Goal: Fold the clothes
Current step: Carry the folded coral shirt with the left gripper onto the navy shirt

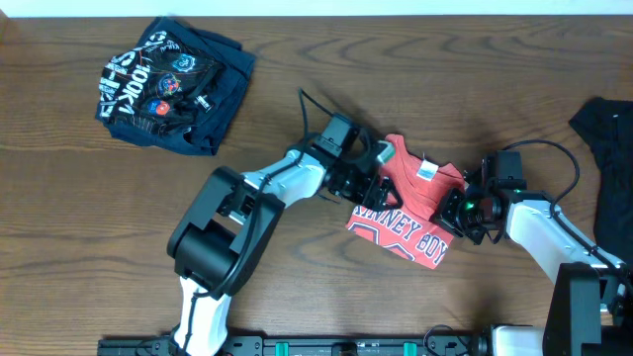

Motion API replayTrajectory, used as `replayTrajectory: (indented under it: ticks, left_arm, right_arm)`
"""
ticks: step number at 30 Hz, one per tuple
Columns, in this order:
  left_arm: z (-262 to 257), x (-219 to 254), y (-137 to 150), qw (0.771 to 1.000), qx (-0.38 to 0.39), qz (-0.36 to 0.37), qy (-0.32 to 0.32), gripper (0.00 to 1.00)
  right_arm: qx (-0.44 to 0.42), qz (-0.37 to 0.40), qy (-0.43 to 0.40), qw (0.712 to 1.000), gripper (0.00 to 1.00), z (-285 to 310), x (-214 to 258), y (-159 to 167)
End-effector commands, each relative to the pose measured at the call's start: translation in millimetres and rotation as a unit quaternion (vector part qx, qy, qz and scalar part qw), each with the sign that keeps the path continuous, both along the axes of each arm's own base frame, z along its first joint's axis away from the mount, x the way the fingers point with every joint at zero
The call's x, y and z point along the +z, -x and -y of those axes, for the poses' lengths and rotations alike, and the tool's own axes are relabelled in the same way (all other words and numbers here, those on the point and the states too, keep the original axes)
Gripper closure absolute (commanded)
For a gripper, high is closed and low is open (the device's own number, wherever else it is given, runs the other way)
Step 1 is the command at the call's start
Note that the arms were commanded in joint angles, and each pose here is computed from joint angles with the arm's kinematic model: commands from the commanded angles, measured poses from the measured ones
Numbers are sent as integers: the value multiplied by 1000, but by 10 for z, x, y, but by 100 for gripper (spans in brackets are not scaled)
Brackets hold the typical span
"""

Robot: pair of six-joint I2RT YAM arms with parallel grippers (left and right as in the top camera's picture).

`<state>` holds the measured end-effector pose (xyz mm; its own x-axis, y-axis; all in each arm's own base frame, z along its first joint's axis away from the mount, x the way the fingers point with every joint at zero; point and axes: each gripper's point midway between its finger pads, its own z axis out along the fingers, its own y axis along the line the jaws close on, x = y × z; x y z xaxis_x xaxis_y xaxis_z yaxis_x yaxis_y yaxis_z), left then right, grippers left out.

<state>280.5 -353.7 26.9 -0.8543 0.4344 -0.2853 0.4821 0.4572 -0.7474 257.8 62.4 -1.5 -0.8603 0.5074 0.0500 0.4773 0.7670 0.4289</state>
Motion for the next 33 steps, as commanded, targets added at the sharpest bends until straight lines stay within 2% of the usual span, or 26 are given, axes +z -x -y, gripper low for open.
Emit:
replayTrajectory:
  ticks: [1,2,4,7,11,14,17,21,27,31,33]
  left_arm:
    - [107,-31,172,999,-27,-13,14,44]
    - [138,-22,184,999,-31,-8,17,57]
    - [176,-12,186,999,-36,2,21,75]
    - [193,1,144,999,-34,12,25,94]
    - [135,110,31,999,-18,5,36,94]
    - [56,482,-121,996,-16,1,92,94]
    - [-143,841,-393,992,12,23,124,94]
    - [-597,1347,-872,983,78,78,149,94]
    - [-1402,2231,-1654,947,185,181,189,94]
    - [-1936,2673,-2013,917,231,257,201,94]
    - [-2289,2770,-2167,903,273,273,190,94]
  right_arm:
    - [-29,-72,168,983,99,562,-412,330]
    - [-29,-72,167,983,99,561,-412,329]
    - [-29,-72,167,983,99,561,-412,329]
    - [-24,-71,164,984,99,550,-402,322]
    - [-10,-46,140,989,99,510,-245,202]
    - [13,10,85,996,99,365,60,17]
    - [28,81,48,995,99,243,444,-147]
    - [25,172,50,983,98,229,944,-280]
    - [22,250,58,966,96,229,1366,-280]
    - [22,249,58,967,97,226,1386,-234]
    - [23,236,56,970,97,220,1348,-186]
